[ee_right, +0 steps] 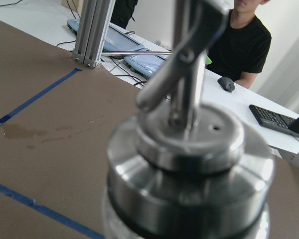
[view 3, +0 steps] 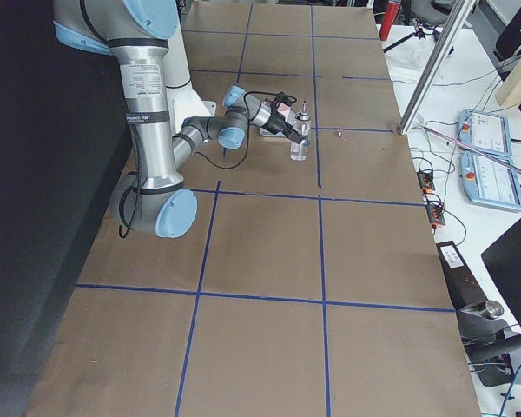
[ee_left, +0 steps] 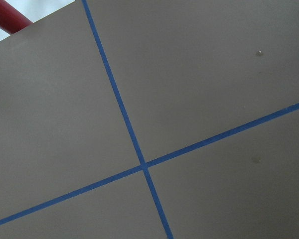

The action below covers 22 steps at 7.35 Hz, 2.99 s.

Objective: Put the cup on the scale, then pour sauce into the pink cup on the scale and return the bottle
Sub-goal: 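Lift the bottle with the right gripper and carry it toward the cup, then tilt the bottle spout over the pink cup with the right gripper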

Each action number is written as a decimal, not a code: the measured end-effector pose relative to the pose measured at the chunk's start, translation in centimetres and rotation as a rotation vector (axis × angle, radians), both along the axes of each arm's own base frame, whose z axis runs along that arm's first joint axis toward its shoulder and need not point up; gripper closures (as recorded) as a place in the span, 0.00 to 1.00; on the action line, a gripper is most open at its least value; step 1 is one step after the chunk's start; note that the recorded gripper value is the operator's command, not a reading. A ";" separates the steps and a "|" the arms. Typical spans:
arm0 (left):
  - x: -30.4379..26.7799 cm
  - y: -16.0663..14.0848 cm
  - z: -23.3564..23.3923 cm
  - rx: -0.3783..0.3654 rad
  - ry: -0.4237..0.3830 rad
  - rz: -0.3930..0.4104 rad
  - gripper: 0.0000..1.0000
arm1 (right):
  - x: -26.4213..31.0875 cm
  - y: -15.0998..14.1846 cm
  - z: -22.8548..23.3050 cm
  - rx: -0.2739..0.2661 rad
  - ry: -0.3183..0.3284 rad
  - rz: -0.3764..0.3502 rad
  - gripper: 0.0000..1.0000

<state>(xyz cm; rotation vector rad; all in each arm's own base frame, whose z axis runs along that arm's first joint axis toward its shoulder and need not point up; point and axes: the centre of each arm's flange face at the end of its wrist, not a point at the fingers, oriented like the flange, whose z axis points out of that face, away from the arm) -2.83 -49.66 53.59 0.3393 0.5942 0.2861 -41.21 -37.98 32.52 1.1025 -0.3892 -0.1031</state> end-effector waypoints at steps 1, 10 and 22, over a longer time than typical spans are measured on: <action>-1.2 0.0 1.5 -0.023 -0.002 -0.017 0.00 | -1.6 1.5 -0.4 0.061 0.090 -0.026 1.00; -3.4 0.4 10.5 -0.075 0.083 0.007 0.00 | -8.5 6.4 -1.9 0.234 0.576 0.000 1.00; -3.4 0.1 10.7 -0.098 0.099 -0.060 0.00 | -13.1 3.2 -6.0 0.332 1.152 -0.030 1.00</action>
